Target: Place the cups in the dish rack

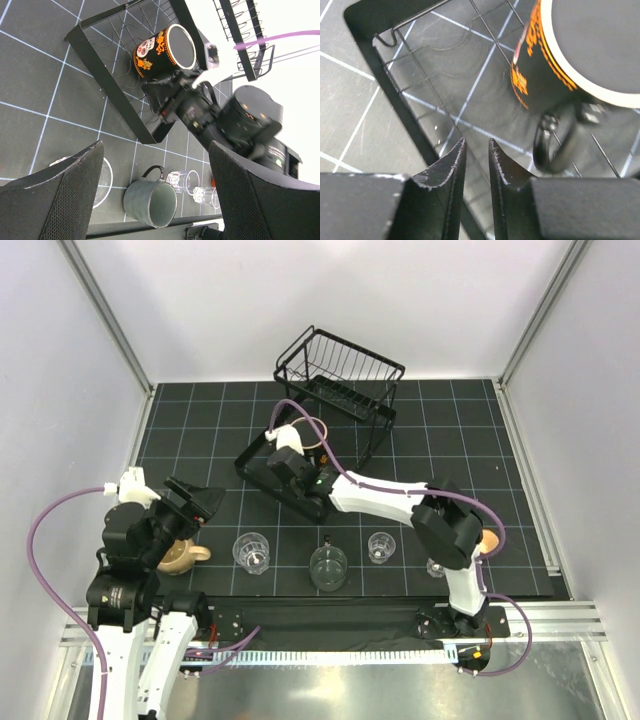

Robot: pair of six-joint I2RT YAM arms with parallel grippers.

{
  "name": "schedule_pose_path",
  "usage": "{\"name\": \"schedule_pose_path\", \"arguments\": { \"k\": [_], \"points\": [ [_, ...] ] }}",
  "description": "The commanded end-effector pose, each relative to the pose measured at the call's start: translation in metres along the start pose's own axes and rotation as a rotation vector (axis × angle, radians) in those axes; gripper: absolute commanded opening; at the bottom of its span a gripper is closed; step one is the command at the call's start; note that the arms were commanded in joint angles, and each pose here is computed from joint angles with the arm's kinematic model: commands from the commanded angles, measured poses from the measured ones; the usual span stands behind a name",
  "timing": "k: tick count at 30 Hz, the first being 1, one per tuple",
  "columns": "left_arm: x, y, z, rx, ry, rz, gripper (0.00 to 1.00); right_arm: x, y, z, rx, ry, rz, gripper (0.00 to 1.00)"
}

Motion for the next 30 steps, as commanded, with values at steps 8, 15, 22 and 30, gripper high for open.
{"name": "schedule_pose_path", "arguments": {
  "k": [8, 15, 22, 30],
  "points": [
    [-0.006, -0.004, 0.005, -0.007, -0.01, -0.01, 0.82, -0.018, -0.056, 0.018, -0.011, 0.071, -0.027, 0.22],
    [-0.005, -0.009, 0.005, 0.008, -0.004, -0.002, 0.82, -0.053, -0.076, 0.023, -0.008, 0.073, -0.117, 0.22],
    [0.005, -0.023, -0.004, 0.068, 0.015, 0.035, 0.76, -0.048, -0.069, 0.026, -0.009, 0.086, -0.057, 0.22],
    [0.023, -0.036, -0.019, 0.161, 0.021, 0.1, 0.76, -0.027, -0.007, 0.029, -0.078, 0.039, 0.021, 0.22]
  ]
}}
Point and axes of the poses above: each gripper's point midway between its finger pads, its own y axis back along the fingers, its own x axis along the line the jaws close on, z = x × y, the point moved 5 cm from there along y, back along the fingers, and after that the axes turned 3 degrees about y, right-handed, at the moved point
